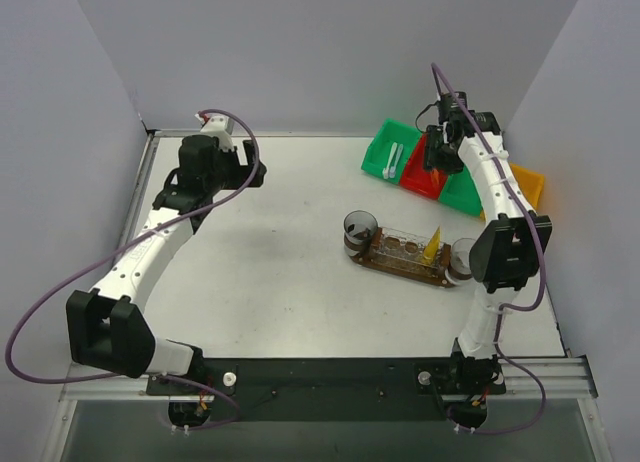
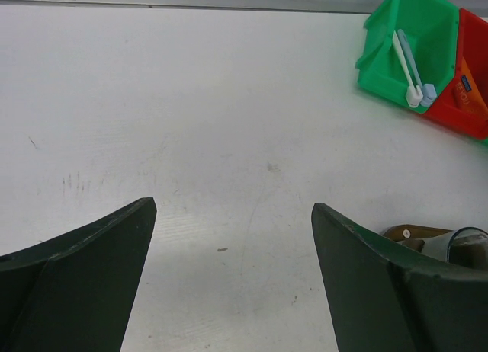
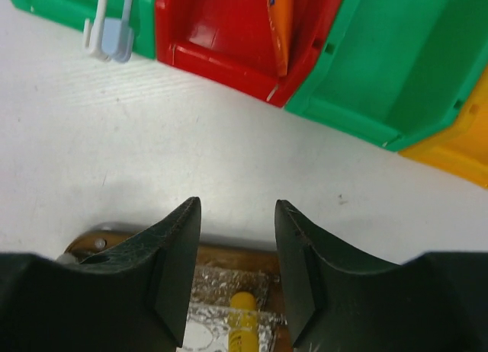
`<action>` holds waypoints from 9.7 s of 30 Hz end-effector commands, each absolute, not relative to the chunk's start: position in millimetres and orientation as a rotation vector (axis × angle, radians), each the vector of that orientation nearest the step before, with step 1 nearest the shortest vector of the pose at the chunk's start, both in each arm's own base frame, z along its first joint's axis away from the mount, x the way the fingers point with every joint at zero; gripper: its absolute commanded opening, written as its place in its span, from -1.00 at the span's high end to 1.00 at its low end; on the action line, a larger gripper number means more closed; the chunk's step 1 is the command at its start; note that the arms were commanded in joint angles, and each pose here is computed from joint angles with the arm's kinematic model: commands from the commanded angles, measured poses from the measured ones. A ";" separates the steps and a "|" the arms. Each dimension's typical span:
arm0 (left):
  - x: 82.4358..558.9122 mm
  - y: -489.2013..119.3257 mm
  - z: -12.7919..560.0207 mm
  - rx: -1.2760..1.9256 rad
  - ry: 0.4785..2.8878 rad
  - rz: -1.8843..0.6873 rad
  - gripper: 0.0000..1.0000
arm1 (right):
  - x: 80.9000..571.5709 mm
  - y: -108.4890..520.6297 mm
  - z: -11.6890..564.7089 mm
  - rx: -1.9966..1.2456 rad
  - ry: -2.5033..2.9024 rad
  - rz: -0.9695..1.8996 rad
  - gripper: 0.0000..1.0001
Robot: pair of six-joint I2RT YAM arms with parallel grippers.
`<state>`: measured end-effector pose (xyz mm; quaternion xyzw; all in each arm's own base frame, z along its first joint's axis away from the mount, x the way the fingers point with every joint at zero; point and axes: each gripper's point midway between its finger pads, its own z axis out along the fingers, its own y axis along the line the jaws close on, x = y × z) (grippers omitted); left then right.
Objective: Prepare toiletry sets of a toothbrush and toothpaste on the tray
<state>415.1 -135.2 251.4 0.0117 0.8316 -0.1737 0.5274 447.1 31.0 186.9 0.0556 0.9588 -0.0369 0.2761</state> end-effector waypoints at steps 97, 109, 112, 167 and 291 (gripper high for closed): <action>427.6 -204.9 329.3 0.578 1.667 -0.715 -0.75 | 473.8 71.6 291.9 0.031 2.279 0.328 1.00; 381.6 -271.3 328.1 0.833 1.497 -0.672 -0.77 | 319.9 169.5 299.5 -0.183 2.533 0.898 1.00; 349.2 -290.2 310.4 0.969 1.492 -0.629 -0.78 | 289.9 181.7 293.0 -0.218 2.606 1.001 1.00; 212.7 -352.3 253.9 1.483 1.228 -0.458 -0.21 | 166.0 241.6 282.0 -0.501 2.919 1.362 1.00; 362.7 -190.5 293.9 0.136 1.920 -0.588 -0.65 | 279.9 100.8 259.9 0.086 2.479 0.000 1.00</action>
